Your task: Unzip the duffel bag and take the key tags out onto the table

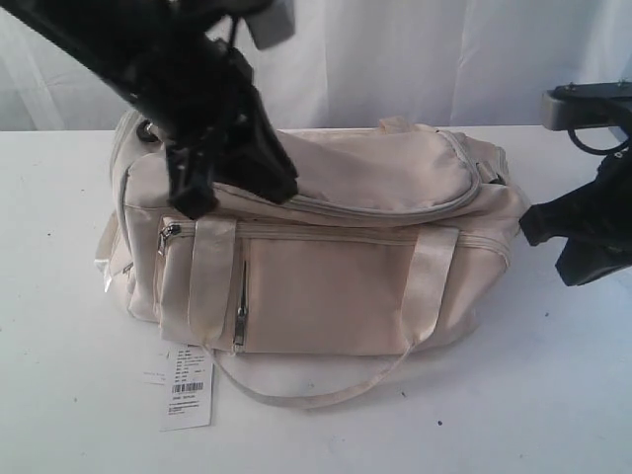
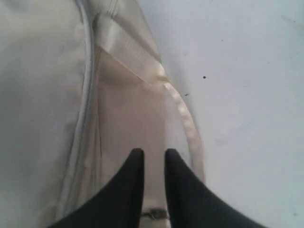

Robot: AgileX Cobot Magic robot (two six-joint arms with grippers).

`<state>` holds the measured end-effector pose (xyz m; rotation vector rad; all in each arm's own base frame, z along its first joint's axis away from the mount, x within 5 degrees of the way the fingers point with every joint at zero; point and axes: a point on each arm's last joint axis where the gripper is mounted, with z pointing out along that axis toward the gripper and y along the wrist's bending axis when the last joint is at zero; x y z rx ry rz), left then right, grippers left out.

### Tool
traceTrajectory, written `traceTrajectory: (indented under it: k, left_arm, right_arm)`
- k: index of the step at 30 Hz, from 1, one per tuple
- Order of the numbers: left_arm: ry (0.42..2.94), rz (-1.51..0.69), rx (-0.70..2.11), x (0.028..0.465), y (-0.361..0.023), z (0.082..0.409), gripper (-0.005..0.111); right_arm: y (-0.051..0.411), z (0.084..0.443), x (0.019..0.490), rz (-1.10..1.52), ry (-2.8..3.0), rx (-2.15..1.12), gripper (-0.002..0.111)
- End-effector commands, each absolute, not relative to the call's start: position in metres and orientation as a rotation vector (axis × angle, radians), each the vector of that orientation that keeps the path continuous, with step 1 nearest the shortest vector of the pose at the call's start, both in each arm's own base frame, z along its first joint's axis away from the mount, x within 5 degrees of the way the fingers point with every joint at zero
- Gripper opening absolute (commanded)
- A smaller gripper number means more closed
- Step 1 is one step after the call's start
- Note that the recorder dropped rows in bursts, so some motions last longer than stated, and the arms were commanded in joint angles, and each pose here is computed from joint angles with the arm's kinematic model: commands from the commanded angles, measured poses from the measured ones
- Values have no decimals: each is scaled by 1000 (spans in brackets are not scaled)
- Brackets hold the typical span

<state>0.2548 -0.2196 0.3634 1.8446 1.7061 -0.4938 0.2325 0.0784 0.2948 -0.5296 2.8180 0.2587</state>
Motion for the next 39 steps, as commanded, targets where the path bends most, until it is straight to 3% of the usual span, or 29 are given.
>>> traceTrajectory:
  k: [1,5,9,15,18,19,23,30,35,39]
  left_arm:
    - [1560,-341,1925,267,-250,341,59]
    - [1552,-263,1929,281,-268,315,82]
    - [1549,-229,1945,289,-281,294,81]
    - [1684,-176,1926,300,-283,270,49]
    - [1883,-236,1860,297,-279,264,17]
    - [1974,-294,1920,286,-278,261,1]
    - [2083,-480,2117,247,-288,258,0]
    - [2132,-738,2230,196,-313,263,0]
    - [2189,-715,2233,193,-312,262,0]
    - [2176,-703,2228,195,-313,265,26]
  right_arm:
    - [77,304,229,254,2769,-543,0]
    - [77,307,227,254,2758,-543,0]
    - [77,307,226,254,2759,-544,0]
    - [77,307,226,255,2761,-545,0]
    - [77,307,226,254,2759,-544,0]
    - [77,307,226,254,2753,-542,0]
    - [77,308,227,254,2747,-540,0]
    - [77,308,228,253,2732,-535,0]
    - [80,310,232,283,2683,-510,0]
    - [82,314,239,297,2598,-486,1]
